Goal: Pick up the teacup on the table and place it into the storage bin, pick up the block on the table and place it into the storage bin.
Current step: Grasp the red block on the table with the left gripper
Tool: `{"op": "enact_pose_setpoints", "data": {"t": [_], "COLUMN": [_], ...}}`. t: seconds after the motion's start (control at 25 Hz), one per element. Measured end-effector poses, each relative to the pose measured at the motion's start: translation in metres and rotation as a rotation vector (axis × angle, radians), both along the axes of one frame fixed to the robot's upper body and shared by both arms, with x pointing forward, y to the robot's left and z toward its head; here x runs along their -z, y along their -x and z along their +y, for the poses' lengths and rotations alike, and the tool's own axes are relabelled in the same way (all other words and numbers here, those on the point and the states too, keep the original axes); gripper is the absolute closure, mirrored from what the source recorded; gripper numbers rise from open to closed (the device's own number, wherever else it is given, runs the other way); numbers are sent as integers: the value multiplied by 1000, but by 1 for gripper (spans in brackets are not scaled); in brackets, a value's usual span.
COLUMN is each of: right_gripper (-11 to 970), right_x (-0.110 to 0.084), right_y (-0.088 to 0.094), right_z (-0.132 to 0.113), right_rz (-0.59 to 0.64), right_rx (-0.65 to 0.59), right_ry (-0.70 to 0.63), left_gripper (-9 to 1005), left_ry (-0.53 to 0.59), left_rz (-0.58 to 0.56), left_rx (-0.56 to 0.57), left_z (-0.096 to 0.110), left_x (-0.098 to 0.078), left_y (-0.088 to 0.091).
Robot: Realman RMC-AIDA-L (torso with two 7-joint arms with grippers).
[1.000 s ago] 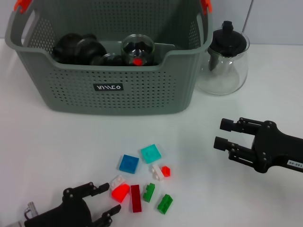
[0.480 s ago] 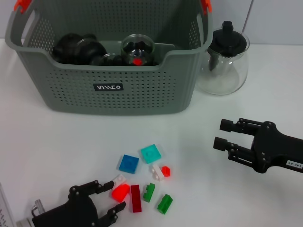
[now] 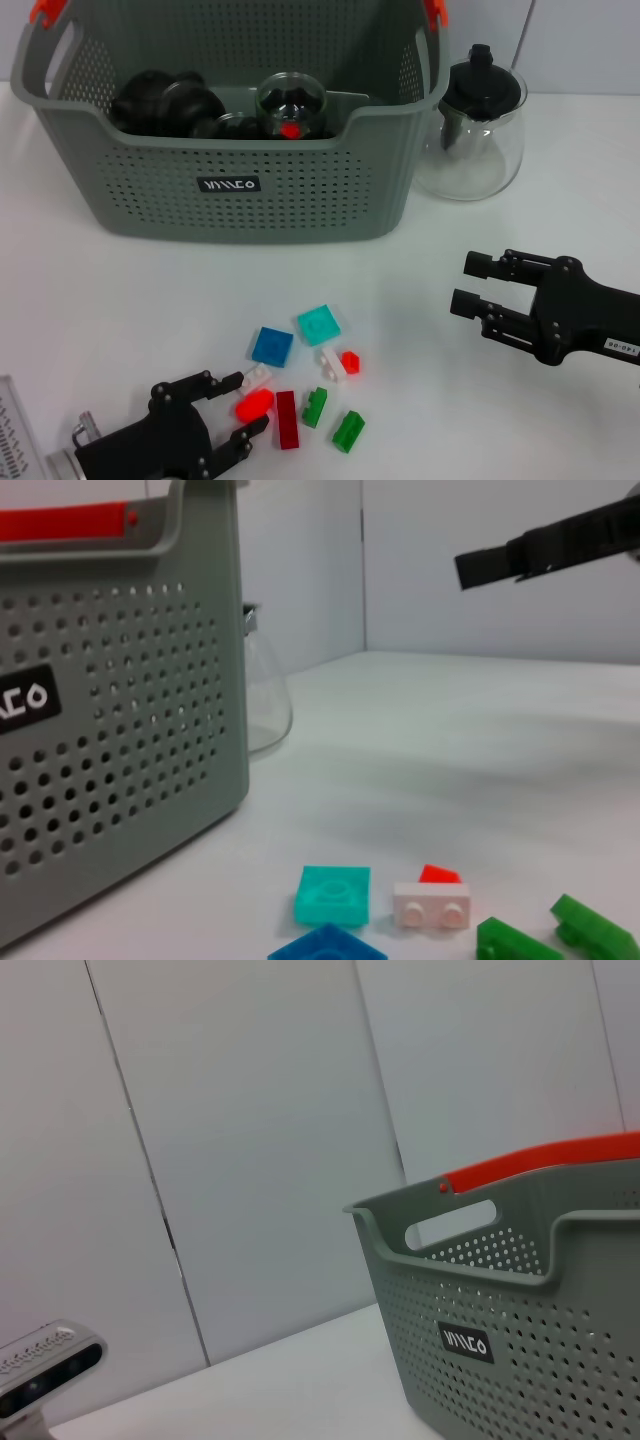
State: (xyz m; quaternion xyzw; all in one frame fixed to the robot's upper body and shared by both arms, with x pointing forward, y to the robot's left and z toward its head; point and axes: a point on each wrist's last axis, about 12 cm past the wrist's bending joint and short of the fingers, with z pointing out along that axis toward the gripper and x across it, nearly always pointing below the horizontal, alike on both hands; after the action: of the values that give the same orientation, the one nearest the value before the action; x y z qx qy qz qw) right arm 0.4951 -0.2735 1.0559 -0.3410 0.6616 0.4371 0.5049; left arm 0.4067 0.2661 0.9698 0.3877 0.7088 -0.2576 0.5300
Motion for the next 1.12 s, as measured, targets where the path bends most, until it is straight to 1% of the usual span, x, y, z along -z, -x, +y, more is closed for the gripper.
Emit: {"op": "enact_pose_setpoints", "data": {"t": [0.12,0.28,0.4,0.68,1.12], "right_gripper": [401,401,401,402,402], "right_x": [0,1,1,1,3], "right_y": [0,1,1,1,4], "right_z": [0,-1,-1,-1,-2], "right_rz": [1,2,2,7,14], "right_rx": [1,3,3,1,7], "right_ry": [0,1,1,-3,-4], "left_gripper": [480,480,481,482,483], "left_ry": [-4,-12,-16,19,-27], "left_rz": [-1,-15,-22,-46,-26], "left_rx": [-15,-68,-79,-31,-24], "left_z": [1,12,17,12,10], "left_x": [0,-1,-2,-6,-1], "left_y": [-1,-2,0,7,3]}}
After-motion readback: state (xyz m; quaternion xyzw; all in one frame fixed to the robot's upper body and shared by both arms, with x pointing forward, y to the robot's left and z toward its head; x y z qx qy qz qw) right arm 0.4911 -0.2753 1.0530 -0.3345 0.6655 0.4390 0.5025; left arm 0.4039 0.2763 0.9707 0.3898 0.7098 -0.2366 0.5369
